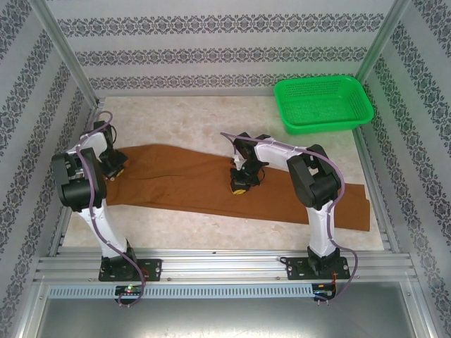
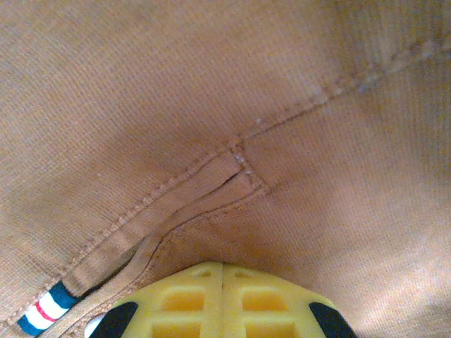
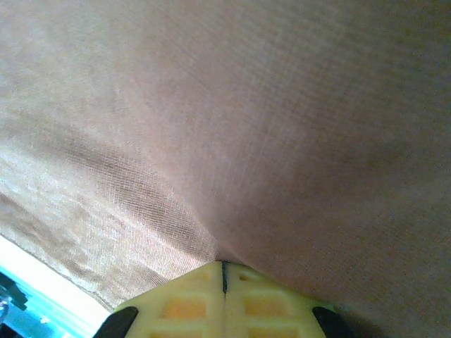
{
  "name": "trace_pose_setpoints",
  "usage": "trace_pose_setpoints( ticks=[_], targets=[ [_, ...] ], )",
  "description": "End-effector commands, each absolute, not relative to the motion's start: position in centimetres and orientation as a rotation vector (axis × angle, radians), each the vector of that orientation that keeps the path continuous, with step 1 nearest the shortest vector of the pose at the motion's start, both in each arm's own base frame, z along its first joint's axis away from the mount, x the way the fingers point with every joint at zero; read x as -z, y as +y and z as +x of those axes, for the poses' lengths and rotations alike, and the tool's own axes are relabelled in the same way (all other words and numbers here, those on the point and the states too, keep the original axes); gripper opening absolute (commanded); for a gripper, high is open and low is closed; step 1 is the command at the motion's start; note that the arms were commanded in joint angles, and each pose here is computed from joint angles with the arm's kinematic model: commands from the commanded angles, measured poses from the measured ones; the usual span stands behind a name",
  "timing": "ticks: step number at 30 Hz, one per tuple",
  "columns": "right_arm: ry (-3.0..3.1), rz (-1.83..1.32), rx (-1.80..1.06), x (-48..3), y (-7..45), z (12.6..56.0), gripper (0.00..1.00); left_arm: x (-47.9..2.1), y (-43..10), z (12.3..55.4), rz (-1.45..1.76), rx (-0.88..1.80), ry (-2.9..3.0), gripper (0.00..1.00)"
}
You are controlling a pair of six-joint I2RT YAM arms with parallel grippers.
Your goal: Roll up the long pants
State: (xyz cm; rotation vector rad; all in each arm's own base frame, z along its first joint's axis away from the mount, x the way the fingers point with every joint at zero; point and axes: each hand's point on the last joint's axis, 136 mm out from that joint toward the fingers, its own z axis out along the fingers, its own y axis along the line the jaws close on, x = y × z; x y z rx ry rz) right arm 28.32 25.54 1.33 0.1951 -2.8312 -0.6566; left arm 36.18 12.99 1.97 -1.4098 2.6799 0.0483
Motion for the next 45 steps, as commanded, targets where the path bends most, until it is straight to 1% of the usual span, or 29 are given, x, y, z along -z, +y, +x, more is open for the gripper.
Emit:
trace_pose_setpoints(
  ticks=[1, 3, 5, 8, 12, 16, 18, 20, 21, 22, 23, 24, 25, 26, 27, 29, 31, 36, 41, 45],
  targets=[
    [-2.773, 0.06, 0.308, 4.1, 20.0, 26.3, 0.0, 0.7, 15.3, 35.0, -1.442, -0.198, 2.689, 0.0],
    [-2.766, 0.031, 0.315, 4.2, 19.6, 26.6, 0.0, 1.2, 16.1, 33.6, -1.516, -0.184, 2.643, 0.0],
    [-2.775, 0.019, 0.335, 3.8, 19.6, 27.5, 0.0, 2.0, 16.9, 32.3, -1.632, -0.102, 2.585, 0.0],
    [-2.781, 0.02, 0.326, 3.7, 19.4, 29.5, 0.0, 2.4, 18.4, 31.8, -1.705, -0.074, 2.549, 0.0],
    [-2.799, 0.007, 0.35, 3.4, 19.5, 33.0, 0.0, 1.8, 19.9, 32.5, -1.742, -0.063, 2.496, 0.0],
    [-2.827, 0.021, 0.329, 2.5, 19.2, 36.0, 0.0, 1.7, 20.2, 34.4, -1.753, 0.007, 2.465, 0.0],
    [-2.879, 0.006, 0.289, 1.3, 18.2, 37.1, 0.0, 1.2, 20.2, 35.1, -1.739, 0.023, 2.451, 0.0],
    [-2.99, -0.101, 0.286, -1.3, 16.1, 38.1, 0.02, -0.3, 20.0, 35.9, -1.679, 0.015, 2.437, 0.0],
    [-3.034, -0.171, 0.299, -2.1, 14.9, 38.3, 0.21, -1.2, 19.9, 36.1, -1.647, 0.002, 2.433, 0.08],
    [-3.109, -0.258, 0.322, -4.0, 13.1, 38.7, 0.39, -2.3, 19.7, 36.5, -1.607, -0.01, 2.425, 0.2],
    [-3.166, -0.337, 0.322, -5.5, 11.1, 38.5, 0.54, -3.7, 19.4, 36.9, -1.559, -0.018, 2.413, 0.3],
    [-3.21, -0.4, 0.3, -6.6, 9.4, 38.3, 0.69, -4.7, 19.2, 37.2, -1.527, -0.025, 2.402, 0.38],
    [-3.247, -0.486, 0.253, -7.5, 6.9, 38.0, 0.78, -5.9, 18.7, 37.7, -1.482, -0.016, 2.393, 0.48],
    [-3.268, -0.57, 0.217, -8.1, 4.8, 37.7, 0.8, -7.1, 18.1, 38.1, -1.441, -0.012, 2.388, 0.54],
    [-3.271, -0.671, 0.191, -8.4, 2.6, 37.4, 0.88, -7.9, 17.6, 38.4, -1.404, -0.008, 2.389, 0.55],
    [-3.246, -0.89, 0.198, -8.6, -1.3, 36.4, 0.9, -9.5, 15.9, 39.0, -1.311, -0.019, 2.409, 0.55],
    [-3.205, -1.029, 0.213, -7.9, -4.0, 35.6, 0.9, -10.4, 14.5, 39.3, -1.228, -0.057, 2.434, 0.56],
    [-3.06, -1.288, 0.175, -5.2, -9.7, 33.1, 0.9, -10.6, 11.7, 39.8, -1.12, -0.053, 2.496, 0.55],
    [-2.947, -1.529, 0.2, -4.2, -14.3, 30.3, 0.9, -9.6, 10.2, 39.8, -1.073, -0.031, 2.54, 0.55],
    [-2.92, -1.64, 0.221, -4.7, -16.1, 30.0, 0.9, -8.6, 9.2, 40.8, -1.051, 0.002, 2.58, 0.54]
  ],
)
